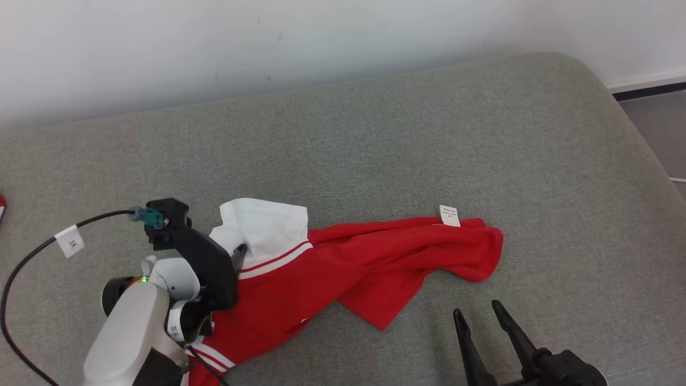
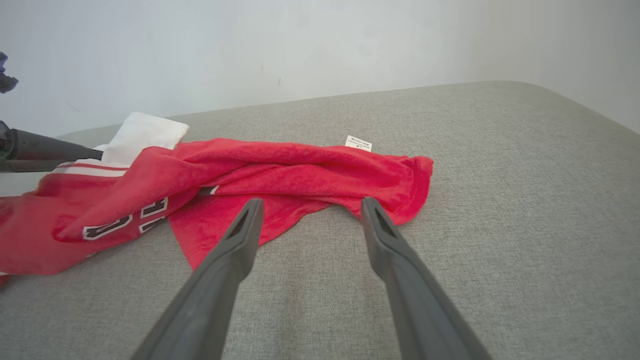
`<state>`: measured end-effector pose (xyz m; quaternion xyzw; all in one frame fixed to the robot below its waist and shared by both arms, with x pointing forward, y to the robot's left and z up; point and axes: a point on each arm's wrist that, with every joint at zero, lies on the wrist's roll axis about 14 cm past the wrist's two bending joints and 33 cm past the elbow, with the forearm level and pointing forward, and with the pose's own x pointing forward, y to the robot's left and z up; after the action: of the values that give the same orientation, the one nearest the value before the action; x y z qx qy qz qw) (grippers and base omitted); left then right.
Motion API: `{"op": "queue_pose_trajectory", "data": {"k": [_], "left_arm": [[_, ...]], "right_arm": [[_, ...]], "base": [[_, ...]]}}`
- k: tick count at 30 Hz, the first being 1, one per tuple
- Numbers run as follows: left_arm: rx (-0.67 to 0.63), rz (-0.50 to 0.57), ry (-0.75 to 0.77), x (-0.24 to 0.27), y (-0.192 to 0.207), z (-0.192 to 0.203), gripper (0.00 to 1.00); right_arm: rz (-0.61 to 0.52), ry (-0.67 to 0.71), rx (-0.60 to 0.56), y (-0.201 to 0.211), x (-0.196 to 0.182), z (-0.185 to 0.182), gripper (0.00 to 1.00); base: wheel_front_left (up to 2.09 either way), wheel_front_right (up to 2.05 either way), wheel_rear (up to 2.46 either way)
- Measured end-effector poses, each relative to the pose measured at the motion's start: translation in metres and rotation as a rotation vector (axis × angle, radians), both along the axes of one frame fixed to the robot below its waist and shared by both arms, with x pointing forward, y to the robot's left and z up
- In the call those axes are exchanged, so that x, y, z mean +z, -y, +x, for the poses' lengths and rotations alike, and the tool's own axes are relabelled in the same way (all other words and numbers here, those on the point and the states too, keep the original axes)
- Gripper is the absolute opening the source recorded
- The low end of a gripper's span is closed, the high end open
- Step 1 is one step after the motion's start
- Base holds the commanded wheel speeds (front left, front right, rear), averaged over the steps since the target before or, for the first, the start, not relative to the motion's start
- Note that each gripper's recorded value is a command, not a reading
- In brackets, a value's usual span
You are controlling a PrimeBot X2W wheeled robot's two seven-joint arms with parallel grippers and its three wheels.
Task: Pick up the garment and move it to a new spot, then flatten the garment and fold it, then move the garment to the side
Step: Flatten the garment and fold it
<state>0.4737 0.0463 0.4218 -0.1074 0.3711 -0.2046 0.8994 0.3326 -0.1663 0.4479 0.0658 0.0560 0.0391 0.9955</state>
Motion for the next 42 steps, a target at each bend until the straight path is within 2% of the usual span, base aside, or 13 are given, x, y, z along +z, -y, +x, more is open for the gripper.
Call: {"op": "queue_pose_trajectory", "data": {"k": [9, 18, 24, 32, 36, 42], "left_arm": [[0.001, 0.113, 0.116, 0.019, -0.009, 0.029, 1.00], [-0.116, 0.225, 0.091, 0.006, 0.009, 0.039, 1.00], [-0.196, 0.254, 0.017, -0.011, 0.023, 0.036, 1.00], [-0.168, 0.383, 0.086, -0.014, 0.003, 0.055, 1.00], [-0.178, 0.391, 0.062, -0.025, 0.003, 0.054, 1.00], [-0.210, 0.345, -0.027, -0.036, 0.015, 0.048, 1.00]], "right_arm": [[0.000, -0.011, 0.001, 0.000, -0.003, -0.004, 1.00], [-0.013, -0.032, -0.036, 0.013, -0.007, -0.011, 1.00], [-0.016, -0.052, -0.060, 0.020, -0.012, -0.011, 1.00], [-0.003, -0.060, -0.056, 0.015, -0.015, -0.008, 1.00], [-0.003, -0.072, -0.064, 0.017, -0.018, -0.009, 1.00], [-0.006, -0.076, -0.074, 0.020, -0.019, -0.006, 1.00]], "base": [[0.00, 0.00, 0.00], [0.00, 0.00, 0.00], [0.00, 0.00, 0.00], [0.00, 0.00, 0.00], [0.00, 0.00, 0.00], [0.00, 0.00, 0.00]]}}
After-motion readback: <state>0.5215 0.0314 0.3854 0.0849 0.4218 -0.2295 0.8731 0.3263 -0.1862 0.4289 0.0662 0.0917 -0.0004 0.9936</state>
